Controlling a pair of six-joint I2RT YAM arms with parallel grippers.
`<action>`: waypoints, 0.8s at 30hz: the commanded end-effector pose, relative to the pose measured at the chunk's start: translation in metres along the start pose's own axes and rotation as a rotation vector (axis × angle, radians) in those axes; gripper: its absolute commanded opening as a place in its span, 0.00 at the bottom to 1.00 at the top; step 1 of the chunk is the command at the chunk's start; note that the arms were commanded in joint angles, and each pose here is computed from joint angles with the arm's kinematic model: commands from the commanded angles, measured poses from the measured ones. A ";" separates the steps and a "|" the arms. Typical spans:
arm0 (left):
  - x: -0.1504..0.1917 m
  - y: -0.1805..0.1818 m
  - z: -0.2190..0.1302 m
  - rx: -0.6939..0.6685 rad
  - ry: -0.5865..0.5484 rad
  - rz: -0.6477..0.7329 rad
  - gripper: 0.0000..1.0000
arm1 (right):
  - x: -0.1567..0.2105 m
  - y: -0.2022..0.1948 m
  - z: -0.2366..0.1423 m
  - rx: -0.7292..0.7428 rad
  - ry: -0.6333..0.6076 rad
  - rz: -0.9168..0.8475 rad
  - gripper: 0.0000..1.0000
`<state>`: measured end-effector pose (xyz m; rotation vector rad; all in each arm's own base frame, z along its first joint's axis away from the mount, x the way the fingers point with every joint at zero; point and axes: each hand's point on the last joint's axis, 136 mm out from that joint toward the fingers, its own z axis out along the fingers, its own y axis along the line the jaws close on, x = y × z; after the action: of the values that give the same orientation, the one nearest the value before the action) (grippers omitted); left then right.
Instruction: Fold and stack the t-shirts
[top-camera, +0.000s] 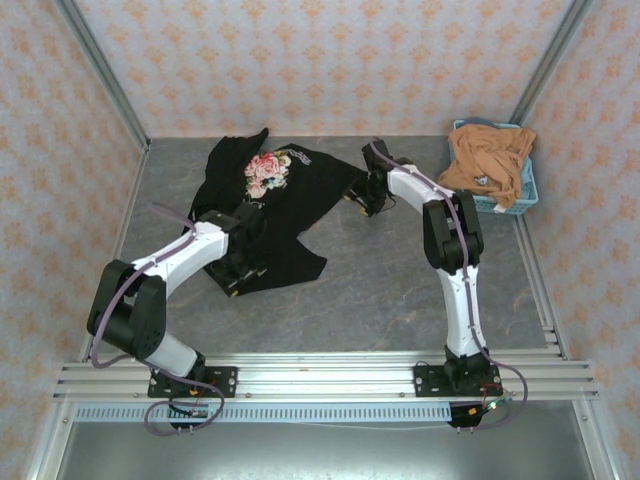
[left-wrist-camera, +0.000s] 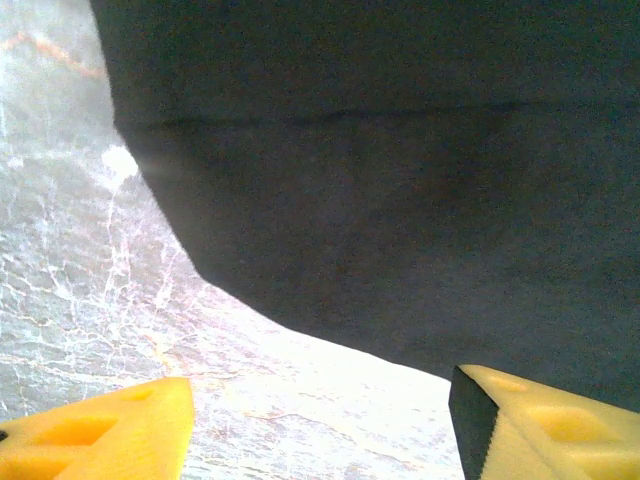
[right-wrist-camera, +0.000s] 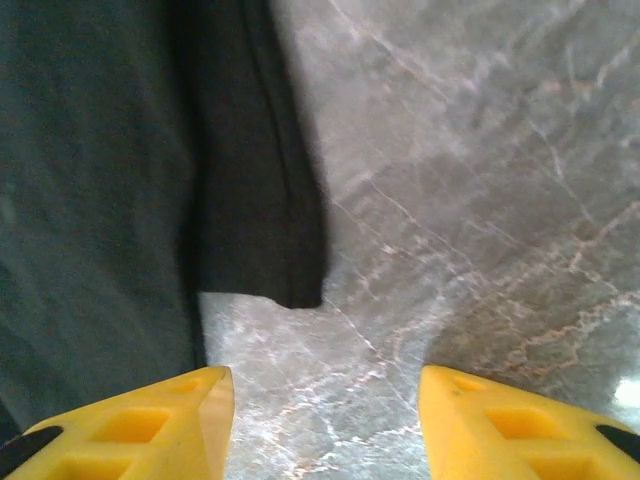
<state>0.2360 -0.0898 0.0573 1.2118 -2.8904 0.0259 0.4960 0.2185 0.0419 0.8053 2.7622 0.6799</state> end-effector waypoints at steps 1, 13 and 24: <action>0.011 -0.003 0.012 -0.001 0.054 -0.038 0.72 | -0.013 0.011 0.002 -0.021 -0.033 0.023 0.52; -0.032 -0.035 0.051 -0.003 -0.073 -0.073 0.58 | -0.039 0.031 0.051 -0.087 -0.042 0.083 0.55; -0.126 -0.043 -0.066 0.224 -0.385 -0.132 0.00 | -0.079 0.082 -0.036 -0.174 -0.272 0.025 0.00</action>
<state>0.3289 -0.0490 0.0501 1.5259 -2.9825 0.0890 0.5800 0.2425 0.0391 0.8845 2.5569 0.7987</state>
